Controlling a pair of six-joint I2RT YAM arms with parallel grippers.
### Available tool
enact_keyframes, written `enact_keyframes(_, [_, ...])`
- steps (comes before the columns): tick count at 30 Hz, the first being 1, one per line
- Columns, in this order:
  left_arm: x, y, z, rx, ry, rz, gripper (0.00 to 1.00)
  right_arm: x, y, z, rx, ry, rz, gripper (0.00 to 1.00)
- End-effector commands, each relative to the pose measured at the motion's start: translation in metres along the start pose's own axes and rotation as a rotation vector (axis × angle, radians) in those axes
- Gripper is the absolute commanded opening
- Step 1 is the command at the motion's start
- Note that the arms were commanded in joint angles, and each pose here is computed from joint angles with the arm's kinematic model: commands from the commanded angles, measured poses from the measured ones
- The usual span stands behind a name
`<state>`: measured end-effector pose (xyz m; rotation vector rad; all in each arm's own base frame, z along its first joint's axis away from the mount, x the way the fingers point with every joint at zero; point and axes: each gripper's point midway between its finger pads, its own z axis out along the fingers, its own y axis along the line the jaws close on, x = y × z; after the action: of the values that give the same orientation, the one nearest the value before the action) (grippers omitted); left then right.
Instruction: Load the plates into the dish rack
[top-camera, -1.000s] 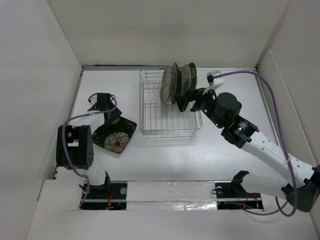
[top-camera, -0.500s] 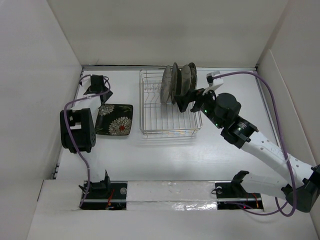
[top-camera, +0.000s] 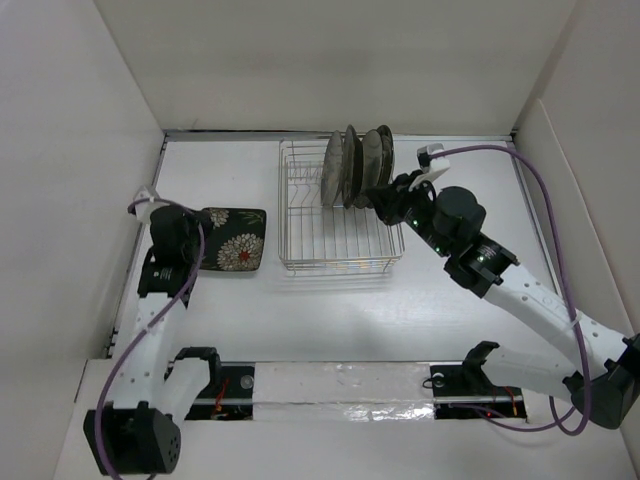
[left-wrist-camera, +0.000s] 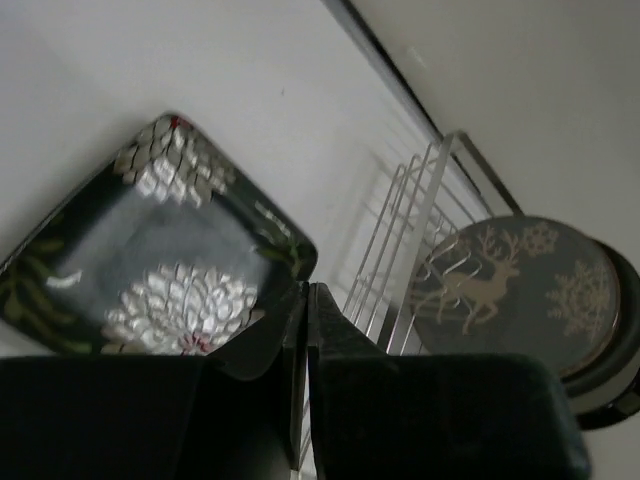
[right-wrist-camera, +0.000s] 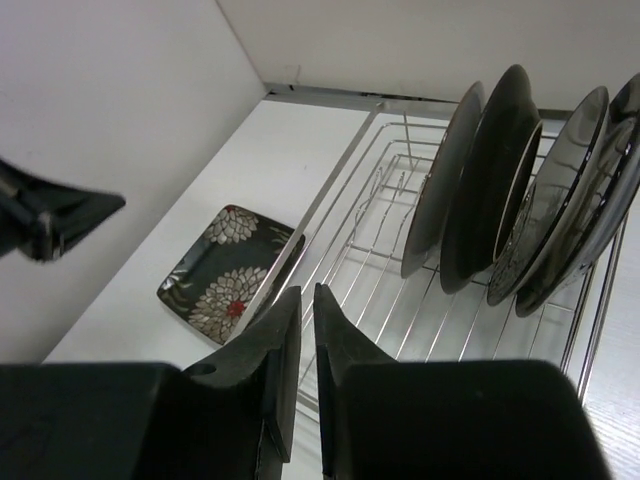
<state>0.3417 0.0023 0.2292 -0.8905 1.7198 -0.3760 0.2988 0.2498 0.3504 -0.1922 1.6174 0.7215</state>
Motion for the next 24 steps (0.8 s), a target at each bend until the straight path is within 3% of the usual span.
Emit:
enact_keyframes(1, [0.061,0.037,-0.028,-0.064,0.199,-0.125,0.00,-0.026,0.009,-0.009,-0.054,-0.084,0.026,0.24])
enact_keyframes(2, [0.061,0.037,-0.030,-0.062,0.195,-0.146,0.03,-0.028,0.004,-0.009,-0.042,-0.090,0.026,0.30])
enact_keyframes(3, [0.073,0.051,-0.036,-0.114,0.235,-0.157,0.13,-0.027,0.007,-0.010,-0.057,-0.086,0.027,0.37])
enact_keyframes(4, [0.083,0.060,-0.040,-0.145,0.256,-0.197,0.36,-0.029,0.005,-0.011,-0.056,-0.088,0.026,0.45])
enact_keyframes(5, [0.088,0.061,-0.046,-0.145,0.269,-0.205,0.49,-0.028,0.002,-0.010,-0.052,-0.085,0.025,0.56])
enact_keyframes(7, [0.104,0.080,-0.052,-0.217,0.306,-0.231,0.75,-0.027,0.000,-0.010,-0.055,-0.081,0.027,0.60])
enact_keyframes(8, [0.108,0.084,-0.053,-0.237,0.311,-0.247,0.80,-0.028,-0.003,-0.010,-0.048,-0.083,0.026,0.61])
enact_keyframes(10, [0.118,0.101,-0.054,-0.306,0.328,-0.252,0.84,-0.026,-0.005,-0.010,-0.052,-0.080,0.033,0.61])
enact_keyframes(14, [0.135,0.118,-0.042,-0.391,0.353,-0.283,0.80,-0.029,-0.009,-0.013,-0.051,-0.086,0.036,0.61])
enact_keyframes(24, [0.134,0.146,-0.002,-0.474,0.242,-0.289,0.72,-0.027,-0.013,-0.015,-0.076,-0.079,0.045,0.60])
